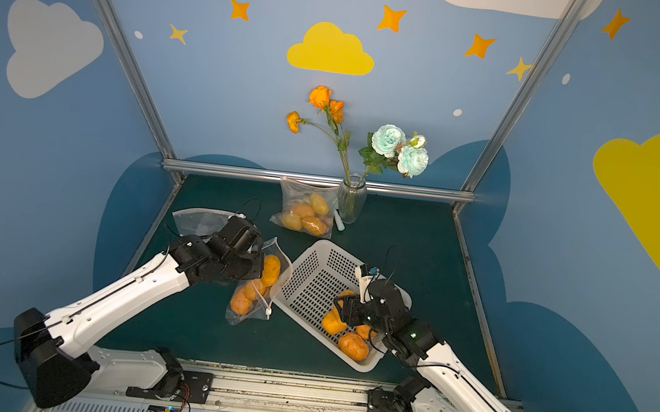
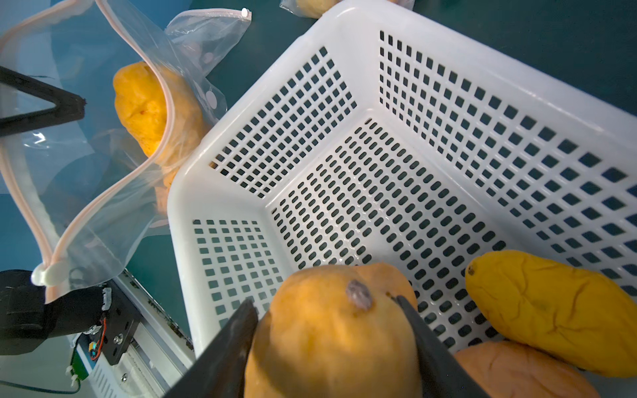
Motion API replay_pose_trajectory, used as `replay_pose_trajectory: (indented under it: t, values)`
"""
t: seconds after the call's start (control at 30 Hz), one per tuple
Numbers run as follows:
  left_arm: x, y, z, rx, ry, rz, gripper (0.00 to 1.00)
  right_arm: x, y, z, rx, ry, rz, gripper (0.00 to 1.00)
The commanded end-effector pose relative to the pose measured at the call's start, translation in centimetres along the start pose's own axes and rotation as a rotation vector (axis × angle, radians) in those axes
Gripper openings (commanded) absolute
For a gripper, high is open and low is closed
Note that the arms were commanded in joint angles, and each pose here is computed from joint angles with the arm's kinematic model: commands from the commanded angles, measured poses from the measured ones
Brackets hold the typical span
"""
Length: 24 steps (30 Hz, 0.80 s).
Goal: Put the potatoes into a zipper bag and zip it
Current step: Pick up the potato from the basket, then place the potato into the zipper food storage bag.
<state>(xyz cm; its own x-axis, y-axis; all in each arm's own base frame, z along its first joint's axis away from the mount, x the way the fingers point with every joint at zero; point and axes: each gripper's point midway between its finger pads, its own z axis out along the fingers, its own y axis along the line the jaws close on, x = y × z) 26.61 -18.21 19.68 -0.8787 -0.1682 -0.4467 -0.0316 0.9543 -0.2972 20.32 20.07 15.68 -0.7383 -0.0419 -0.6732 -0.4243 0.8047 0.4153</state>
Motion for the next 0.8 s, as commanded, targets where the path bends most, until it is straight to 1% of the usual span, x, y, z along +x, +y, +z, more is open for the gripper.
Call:
replay_pose_trajectory:
  t: [0.0,0.07,0.1,0.17,0.2,0.27,0.33,0.43,0.47,0.5,0.57,0.63,0.7,0.77]
  values:
    - [-0.5,0.2,-1.3,-0.007,-0.023,-0.130,0.04,-1.4,0.6,-0.1,0.000,-0.040,-0.009,0.43]
    - [-1.7,-0.2,-1.8,0.002,-0.070,-0.187,0.04,-2.5,0.6,-0.1,0.020,-0.070,-0.021,0.42]
    - [-2.2,-0.3,-1.8,0.012,-0.095,-0.193,0.04,-3.2,0.7,-0.3,0.026,-0.089,-0.026,0.40]
    - [-2.7,-0.1,-1.4,0.014,-0.142,-0.195,0.04,-3.9,0.6,-0.4,0.042,-0.102,-0.033,0.39]
    - [-3.1,-0.4,-1.0,0.036,-0.161,-0.168,0.04,-5.3,1.4,-1.0,0.031,-0.134,-0.044,0.39]
    - [-3.4,-1.2,-0.7,0.067,-0.154,-0.087,0.04,-6.1,1.5,-1.3,0.040,-0.157,-0.062,0.39]
    - [-3.6,-1.3,-0.9,0.047,-0.141,-0.012,0.04,-7.3,1.4,-1.3,0.056,-0.204,-0.071,0.41]
    - [-4.3,-1.0,-0.6,0.010,-0.156,0.086,0.04,-9.2,1.8,-0.8,0.056,-0.274,-0.097,0.43]
    - [-4.5,-1.0,-0.3,0.004,-0.154,0.113,0.04,-9.8,2.0,-0.6,0.058,-0.284,-0.105,0.42]
    - [-4.7,-0.9,0.0,-0.001,-0.146,0.139,0.04,-10.6,2.3,-0.5,0.060,-0.292,-0.116,0.39]
    - [-5.0,-0.7,0.8,-0.011,-0.141,0.171,0.04,-11.8,2.5,-0.3,0.081,-0.302,-0.122,0.35]
    - [-5.3,-0.2,1.8,-0.021,-0.144,0.167,0.04,-13.0,2.4,-0.1,0.109,-0.325,-0.109,0.34]
    - [-5.2,-0.1,2.9,0.004,-0.138,0.174,0.04,-14.0,2.8,0.1,0.103,-0.344,-0.117,0.33]
    - [-5.4,-0.2,3.8,0.032,-0.158,0.163,0.04,-14.8,3.6,0.4,0.076,-0.367,-0.161,0.33]
